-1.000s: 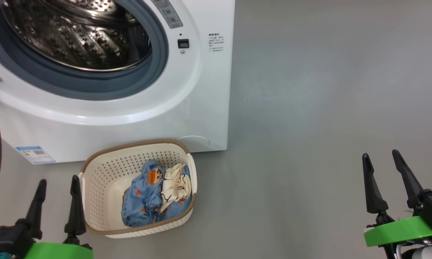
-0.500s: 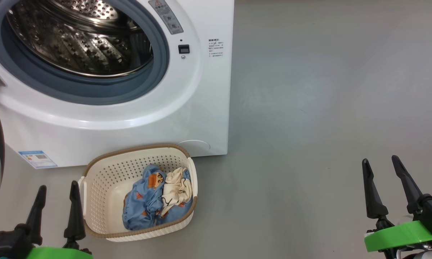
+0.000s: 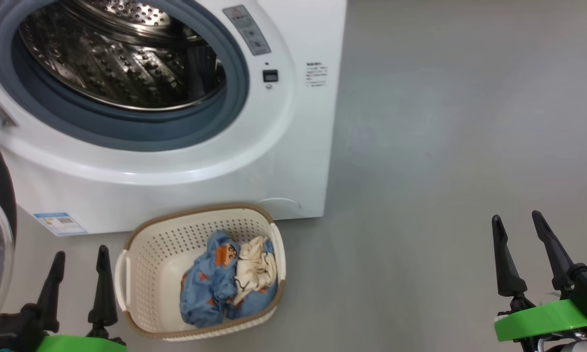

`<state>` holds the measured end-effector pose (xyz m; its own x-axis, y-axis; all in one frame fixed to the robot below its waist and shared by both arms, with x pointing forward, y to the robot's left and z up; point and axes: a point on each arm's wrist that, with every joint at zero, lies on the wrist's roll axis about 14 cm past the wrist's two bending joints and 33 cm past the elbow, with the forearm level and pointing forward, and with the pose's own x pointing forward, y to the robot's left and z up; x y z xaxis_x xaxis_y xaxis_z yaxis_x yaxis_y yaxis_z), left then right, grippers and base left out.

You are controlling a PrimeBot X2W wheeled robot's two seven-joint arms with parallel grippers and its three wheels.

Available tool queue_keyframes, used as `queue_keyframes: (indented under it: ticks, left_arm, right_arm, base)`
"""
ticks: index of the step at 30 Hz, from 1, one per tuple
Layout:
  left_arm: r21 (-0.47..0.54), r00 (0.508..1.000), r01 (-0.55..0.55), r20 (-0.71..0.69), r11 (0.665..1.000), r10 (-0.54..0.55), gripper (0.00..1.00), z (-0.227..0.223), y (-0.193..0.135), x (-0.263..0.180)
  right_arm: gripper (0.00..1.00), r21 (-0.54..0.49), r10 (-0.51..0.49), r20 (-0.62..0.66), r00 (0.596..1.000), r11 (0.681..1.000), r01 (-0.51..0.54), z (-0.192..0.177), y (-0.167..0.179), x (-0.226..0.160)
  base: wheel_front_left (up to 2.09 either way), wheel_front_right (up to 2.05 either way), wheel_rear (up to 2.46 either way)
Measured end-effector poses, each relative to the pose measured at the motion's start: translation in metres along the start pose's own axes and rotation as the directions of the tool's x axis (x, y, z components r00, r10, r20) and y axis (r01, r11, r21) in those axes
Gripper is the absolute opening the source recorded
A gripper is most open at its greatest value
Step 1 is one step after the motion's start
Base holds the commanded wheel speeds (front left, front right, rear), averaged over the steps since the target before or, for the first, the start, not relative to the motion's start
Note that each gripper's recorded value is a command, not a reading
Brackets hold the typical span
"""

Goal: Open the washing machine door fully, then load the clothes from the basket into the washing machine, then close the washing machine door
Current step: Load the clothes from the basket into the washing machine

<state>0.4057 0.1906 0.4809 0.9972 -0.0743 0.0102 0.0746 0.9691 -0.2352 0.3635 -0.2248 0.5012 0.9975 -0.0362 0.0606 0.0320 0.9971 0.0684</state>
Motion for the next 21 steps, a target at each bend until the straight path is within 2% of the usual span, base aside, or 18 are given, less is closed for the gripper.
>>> queue_keyframes:
  ticks: [7,15,21]
  left_arm:
    - [0.014,1.000,0.019,-0.009,1.000,-0.019,1.00,-0.002,-0.004,0.000]
    - [-0.005,1.000,0.013,-0.025,1.000,-0.013,1.00,-0.009,-0.005,0.000]
    - [-0.029,0.996,-0.010,-0.088,1.000,0.007,1.00,-0.032,-0.004,-0.002]
  right_arm:
    - [1.00,0.015,0.001,-0.001,1.000,1.000,-0.001,-0.002,0.004,0.001]
    - [1.00,0.015,0.001,-0.009,1.000,1.000,0.000,-0.004,0.004,0.003]
    - [1.00,0.015,0.002,-0.025,1.000,1.000,-0.002,-0.010,0.005,0.006]
  base:
    - [0.41,-1.12,0.72]
    - [0.03,-0.04,0.01]
    - [0.00,0.00,0.00]
